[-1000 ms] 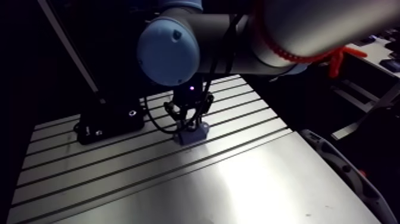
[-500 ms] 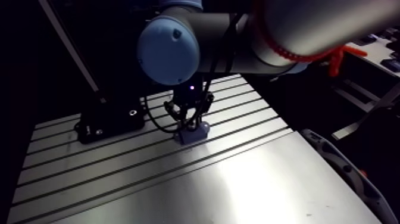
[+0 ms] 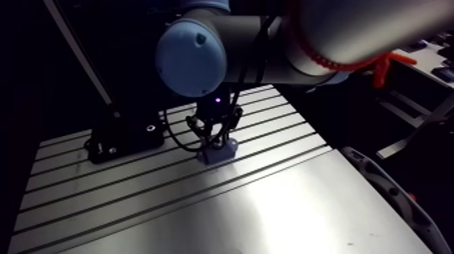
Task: Pick up the bearing and press it into the housing until flush.
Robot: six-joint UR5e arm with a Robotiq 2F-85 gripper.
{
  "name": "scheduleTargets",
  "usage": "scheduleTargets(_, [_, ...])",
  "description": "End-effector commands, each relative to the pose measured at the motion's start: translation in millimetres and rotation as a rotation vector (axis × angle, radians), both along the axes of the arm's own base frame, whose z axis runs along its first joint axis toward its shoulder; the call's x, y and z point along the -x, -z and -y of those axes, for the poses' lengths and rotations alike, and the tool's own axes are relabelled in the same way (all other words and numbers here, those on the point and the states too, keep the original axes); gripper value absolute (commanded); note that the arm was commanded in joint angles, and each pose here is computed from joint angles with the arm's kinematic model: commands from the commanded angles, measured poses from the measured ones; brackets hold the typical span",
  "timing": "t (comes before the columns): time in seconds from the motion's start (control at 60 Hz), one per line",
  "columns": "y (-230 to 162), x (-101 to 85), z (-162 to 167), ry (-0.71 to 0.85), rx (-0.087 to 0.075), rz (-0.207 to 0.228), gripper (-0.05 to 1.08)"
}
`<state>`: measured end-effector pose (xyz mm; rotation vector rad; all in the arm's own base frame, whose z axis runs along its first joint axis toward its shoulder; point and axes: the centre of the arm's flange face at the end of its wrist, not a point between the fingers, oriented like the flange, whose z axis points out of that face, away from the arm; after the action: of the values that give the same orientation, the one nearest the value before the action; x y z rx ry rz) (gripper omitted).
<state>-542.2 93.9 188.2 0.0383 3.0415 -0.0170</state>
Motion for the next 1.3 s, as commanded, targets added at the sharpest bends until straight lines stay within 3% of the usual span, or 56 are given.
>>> scheduleTargets(0.017, [1.3,-1.1,0.3,0.000,0.002,0.004,0.69])
scheduleTargets(1.3, [6.2,0.1,-0.4,-0.001,0.002,0.009,0.70])
